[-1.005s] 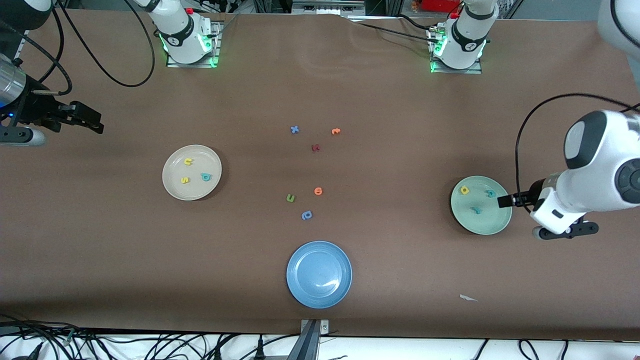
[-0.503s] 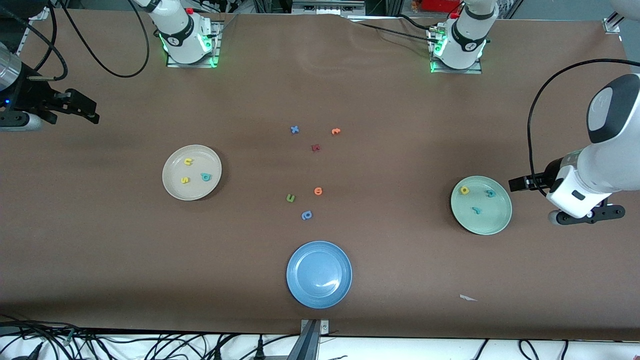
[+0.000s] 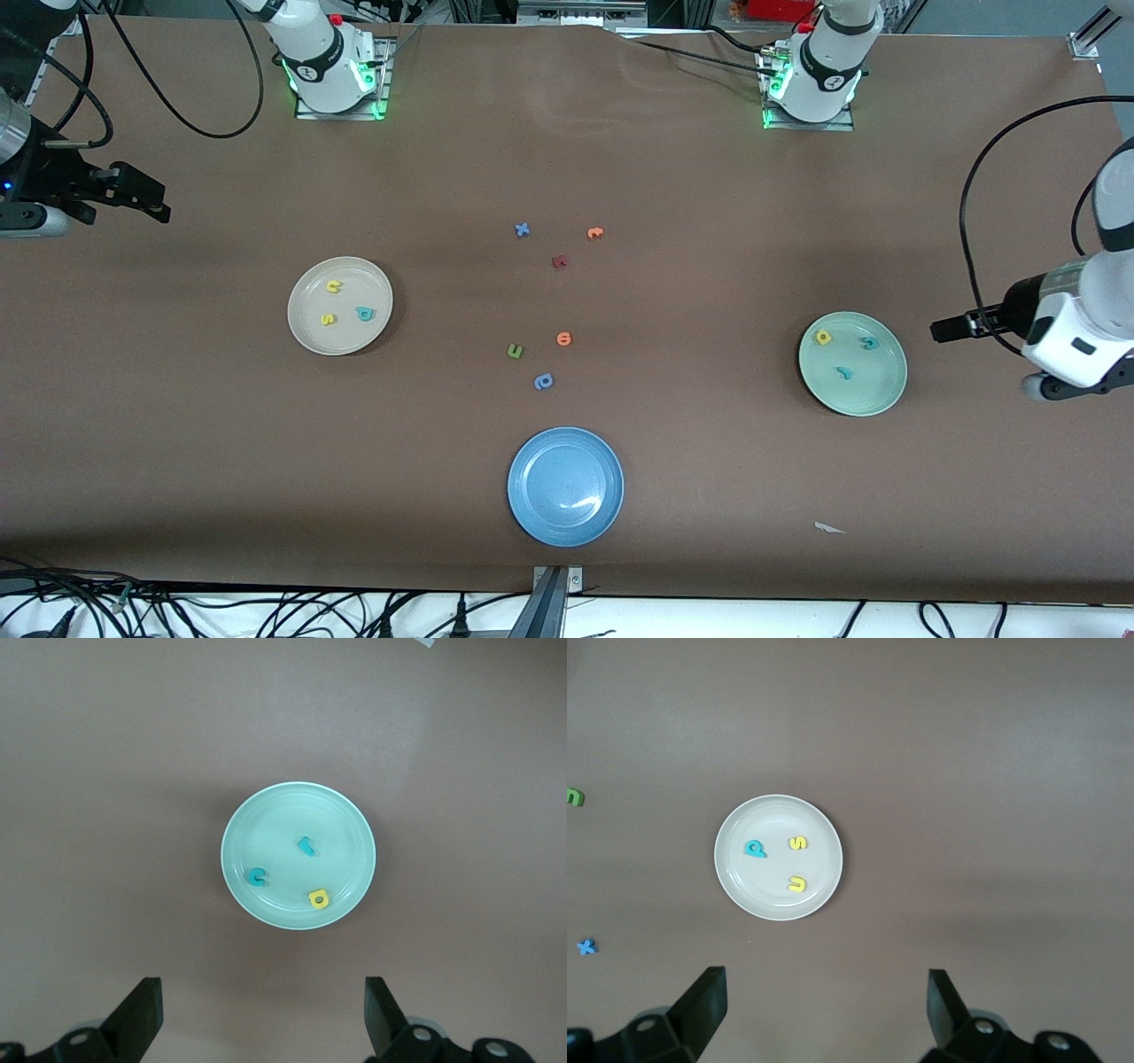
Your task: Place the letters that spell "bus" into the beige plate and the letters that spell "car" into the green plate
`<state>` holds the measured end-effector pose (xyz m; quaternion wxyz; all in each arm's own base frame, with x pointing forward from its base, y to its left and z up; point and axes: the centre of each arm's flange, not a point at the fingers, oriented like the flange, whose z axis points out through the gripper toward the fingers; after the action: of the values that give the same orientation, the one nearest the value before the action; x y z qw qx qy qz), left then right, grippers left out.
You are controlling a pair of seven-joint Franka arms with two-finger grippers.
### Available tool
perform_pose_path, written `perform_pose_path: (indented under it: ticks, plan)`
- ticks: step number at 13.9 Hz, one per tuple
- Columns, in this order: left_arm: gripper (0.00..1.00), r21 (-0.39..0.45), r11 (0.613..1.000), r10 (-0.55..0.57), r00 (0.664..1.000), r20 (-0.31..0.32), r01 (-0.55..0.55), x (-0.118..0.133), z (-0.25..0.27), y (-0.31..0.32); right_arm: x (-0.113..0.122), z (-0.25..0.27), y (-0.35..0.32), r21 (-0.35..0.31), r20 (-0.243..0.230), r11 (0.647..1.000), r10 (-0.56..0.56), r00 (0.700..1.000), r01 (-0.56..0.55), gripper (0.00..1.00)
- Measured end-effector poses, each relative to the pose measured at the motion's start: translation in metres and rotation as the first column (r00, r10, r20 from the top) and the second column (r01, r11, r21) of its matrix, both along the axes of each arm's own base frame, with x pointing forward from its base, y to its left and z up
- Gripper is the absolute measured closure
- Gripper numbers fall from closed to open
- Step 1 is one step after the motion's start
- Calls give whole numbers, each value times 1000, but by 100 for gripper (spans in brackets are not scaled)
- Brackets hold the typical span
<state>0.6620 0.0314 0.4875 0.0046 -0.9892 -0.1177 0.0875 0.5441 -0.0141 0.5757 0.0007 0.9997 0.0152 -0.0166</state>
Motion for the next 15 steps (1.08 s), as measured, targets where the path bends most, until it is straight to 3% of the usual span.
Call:
perform_pose_path:
  ticks: [3, 10, 12, 15]
  plan:
    - [0, -22, 1000, -6, 1000, 24, 6, -1, 11, 5, 0, -2, -4, 1, -8, 1000, -8, 1000, 8, 0]
    - [2, -61, 997, -40, 981, 191, 53, -15, 48, -15, 1, -4, -2, 30, -44, 999, -11, 999, 12, 0]
    - [6, -65, 994, -69, 976, 207, 84, -24, 44, -7, 2, -4, -1, 33, -46, 999, -18, 999, 19, 0]
    - [2, -60, 993, -83, 971, 223, 99, -29, 49, -4, 2, -3, -1, 33, -47, 998, -45, 998, 46, 0]
